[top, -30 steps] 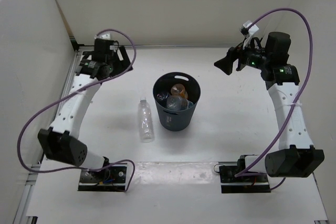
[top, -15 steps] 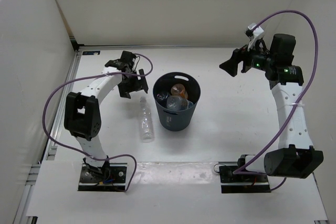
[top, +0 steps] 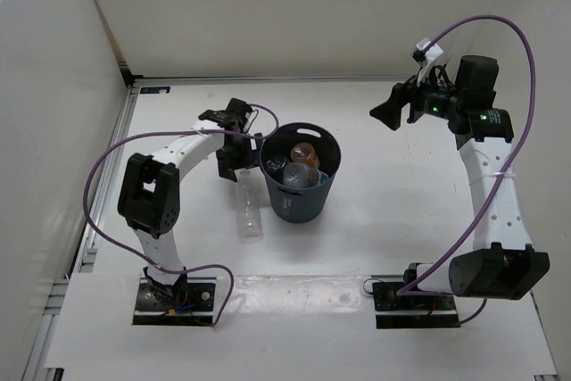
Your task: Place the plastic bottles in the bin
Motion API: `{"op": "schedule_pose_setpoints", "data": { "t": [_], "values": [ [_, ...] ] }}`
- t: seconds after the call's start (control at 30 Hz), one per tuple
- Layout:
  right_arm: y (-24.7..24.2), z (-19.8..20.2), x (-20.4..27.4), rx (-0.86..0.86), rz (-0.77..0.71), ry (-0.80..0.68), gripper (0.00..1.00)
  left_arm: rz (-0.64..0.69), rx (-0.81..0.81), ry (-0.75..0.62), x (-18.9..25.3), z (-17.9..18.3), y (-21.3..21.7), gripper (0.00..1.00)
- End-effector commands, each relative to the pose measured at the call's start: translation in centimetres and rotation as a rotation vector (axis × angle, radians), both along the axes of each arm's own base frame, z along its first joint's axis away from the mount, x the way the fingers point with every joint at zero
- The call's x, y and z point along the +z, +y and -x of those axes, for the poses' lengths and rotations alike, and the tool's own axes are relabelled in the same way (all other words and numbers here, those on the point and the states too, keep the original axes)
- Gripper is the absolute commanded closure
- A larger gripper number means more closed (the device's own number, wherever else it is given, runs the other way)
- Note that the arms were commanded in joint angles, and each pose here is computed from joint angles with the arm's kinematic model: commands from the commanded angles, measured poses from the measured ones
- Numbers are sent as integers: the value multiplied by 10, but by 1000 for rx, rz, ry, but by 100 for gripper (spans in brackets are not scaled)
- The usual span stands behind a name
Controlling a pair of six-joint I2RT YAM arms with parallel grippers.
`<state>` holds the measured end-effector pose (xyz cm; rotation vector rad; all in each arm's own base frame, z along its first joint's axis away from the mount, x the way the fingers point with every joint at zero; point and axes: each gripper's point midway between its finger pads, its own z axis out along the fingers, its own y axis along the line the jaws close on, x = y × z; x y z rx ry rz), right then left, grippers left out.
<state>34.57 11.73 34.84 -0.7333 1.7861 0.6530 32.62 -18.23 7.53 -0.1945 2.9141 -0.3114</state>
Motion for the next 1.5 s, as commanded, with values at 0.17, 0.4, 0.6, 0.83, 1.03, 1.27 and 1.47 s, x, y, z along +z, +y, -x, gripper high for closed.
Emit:
{"op": "schedule_pose_setpoints", "data": {
  "t": [0.17, 0.4, 0.6, 0.83, 1.03, 1.27, 1.47],
  "values": [
    [2, 4, 11, 24, 6, -33, 10, 15, 7, 140, -26, 20, -8, 4],
    [2, 4, 9, 24, 10, -27, 10, 22, 0, 193, -35, 24, -11, 13],
    [2, 3, 7, 23, 14, -19, 10, 30, -9, 191, -30, 23, -9, 33],
    [1, 1, 6, 18, 15, -19, 10, -65, 89, -12, 33, -14, 36, 69],
    [3, 1, 2, 23, 20, -6, 10, -156, 188, -399, 165, -59, 88, 79],
    [14, 5, 3, 41, 21, -3, 10, 23, 217, -959, 351, -93, 80, 79],
    [15, 4, 3, 37, 24, -8, 10, 172, -3, -1216, 423, -80, -7, 79]
  ]
}}
